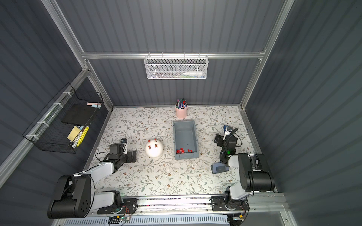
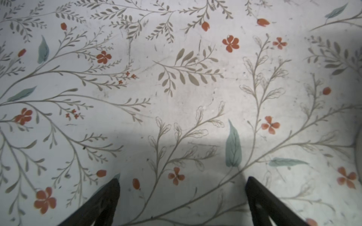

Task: Cover the protruding screws with screw protection sleeves
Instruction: Reset both arms

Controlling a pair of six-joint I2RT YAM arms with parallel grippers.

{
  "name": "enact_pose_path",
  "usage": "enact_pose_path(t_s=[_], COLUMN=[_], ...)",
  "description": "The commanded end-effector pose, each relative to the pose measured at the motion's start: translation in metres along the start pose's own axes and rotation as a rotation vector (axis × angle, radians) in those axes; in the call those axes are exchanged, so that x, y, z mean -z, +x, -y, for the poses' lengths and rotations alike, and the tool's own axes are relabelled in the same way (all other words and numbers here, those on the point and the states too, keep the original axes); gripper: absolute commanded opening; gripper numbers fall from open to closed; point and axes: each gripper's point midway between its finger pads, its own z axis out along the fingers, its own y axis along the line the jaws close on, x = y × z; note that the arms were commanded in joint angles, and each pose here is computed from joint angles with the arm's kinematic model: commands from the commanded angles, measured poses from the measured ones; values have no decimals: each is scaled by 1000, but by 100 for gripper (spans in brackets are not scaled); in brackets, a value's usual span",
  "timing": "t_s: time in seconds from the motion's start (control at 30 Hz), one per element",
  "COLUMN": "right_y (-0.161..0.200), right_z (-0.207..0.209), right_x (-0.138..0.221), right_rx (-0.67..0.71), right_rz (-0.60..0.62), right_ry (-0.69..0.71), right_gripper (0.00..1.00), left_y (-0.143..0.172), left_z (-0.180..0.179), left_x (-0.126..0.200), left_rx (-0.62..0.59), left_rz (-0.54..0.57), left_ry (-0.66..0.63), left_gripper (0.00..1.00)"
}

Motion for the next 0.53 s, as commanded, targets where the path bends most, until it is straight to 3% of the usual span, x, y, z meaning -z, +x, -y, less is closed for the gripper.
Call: enact_pose_path(t_s=[0.0,0.03,0.07,0.17,0.5], right_y=[-4,-6,-6,-6,-5], right_z=[7,7,6,6,5], right_x=[1,1,0,-1,0], right_rx=[-27,-26,-21,-17,-17], right_rz=[-21,-13,4,-6,-12], right_ry=[50,51,46,47,40], right_gripper=[99,99,99,99,99], left_y=[94,89,97,87,85], left_z=[-4,-7,-7,-21,-21], left_x=[-16,-21,-15,-16,-16], left_rx=[9,-50,-16,12,6], left_rz=[-255,-217,-273,-258,-258], left_ry=[-34,-52,-60,-150,-152], left_gripper=[99,100,99,99,99])
